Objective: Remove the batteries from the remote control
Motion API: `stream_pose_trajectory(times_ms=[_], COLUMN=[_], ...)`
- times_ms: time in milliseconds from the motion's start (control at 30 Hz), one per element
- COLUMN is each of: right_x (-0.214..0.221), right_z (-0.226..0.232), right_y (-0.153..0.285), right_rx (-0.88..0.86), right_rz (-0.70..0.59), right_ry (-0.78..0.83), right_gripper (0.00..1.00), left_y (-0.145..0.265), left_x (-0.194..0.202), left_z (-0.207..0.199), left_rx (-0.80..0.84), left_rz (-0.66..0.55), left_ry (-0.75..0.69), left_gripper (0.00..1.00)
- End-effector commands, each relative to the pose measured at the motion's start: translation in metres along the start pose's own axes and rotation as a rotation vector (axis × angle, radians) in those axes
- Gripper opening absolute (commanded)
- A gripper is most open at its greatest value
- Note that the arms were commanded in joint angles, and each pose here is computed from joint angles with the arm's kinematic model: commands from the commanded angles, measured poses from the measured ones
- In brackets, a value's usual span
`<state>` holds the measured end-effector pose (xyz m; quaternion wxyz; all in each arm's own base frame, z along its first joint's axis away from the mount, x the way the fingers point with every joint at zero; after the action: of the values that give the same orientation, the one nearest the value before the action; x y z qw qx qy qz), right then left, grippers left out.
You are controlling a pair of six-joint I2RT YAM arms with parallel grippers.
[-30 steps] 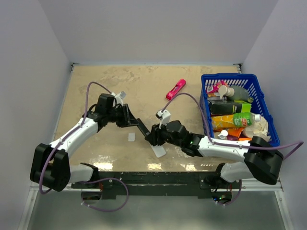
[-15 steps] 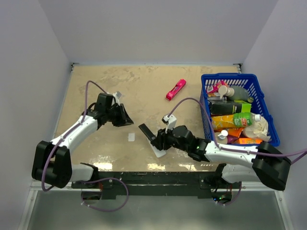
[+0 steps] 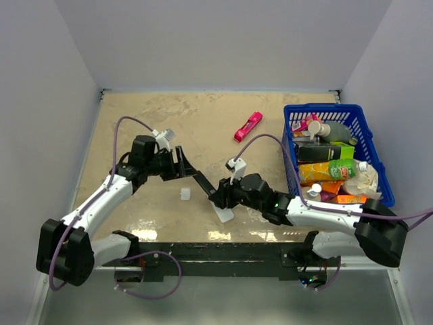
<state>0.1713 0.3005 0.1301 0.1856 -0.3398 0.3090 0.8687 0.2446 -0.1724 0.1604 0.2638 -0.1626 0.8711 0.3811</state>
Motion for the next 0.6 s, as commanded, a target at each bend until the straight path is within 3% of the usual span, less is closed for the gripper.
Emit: stream_pose_trajectory(times_ms=[0,367,467,567], right_x=[-0.03,-0.037,-0.034,-0.033], right_z=[0.029,0.043,0.042,0.04], right_y=[-0.004,-0.015,-0.015,-0.015], right_rx=[-0.078,-0.112,-0.111,-0.108], right_rz=[-0.075,-0.061,-0.058,-0.06], right_ry=[-0.026,-0.029,-0.037,-0.038], right_gripper=[0.09,0.08,0.08,0.08], left_y=[-0.006,-0.019,-0.025,-0.026], left_x=[0.013,0.026,0.028,0.024], left_z=[-0.009,-0.009,-0.004,0.002], left_rx=[0.08,0.106,0.091,0.045], left_rz=[0.016,0.052,0.071,0.081], left_ry=[-0.038,-0.028,-0.032,-0.042], left_gripper=[0.73,0.61,0.54,0.4])
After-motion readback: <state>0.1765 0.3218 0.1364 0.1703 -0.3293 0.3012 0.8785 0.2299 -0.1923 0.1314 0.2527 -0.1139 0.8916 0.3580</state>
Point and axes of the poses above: each gripper's point midway between its finger pads, its own y axis back along the fingers, its own z axis along the line the jaws close on, x = y × z, the point moved 3 cm from there along y, back along the fingers, and after that the axes turned 11 degrees about -y, right-handed, at the moved point
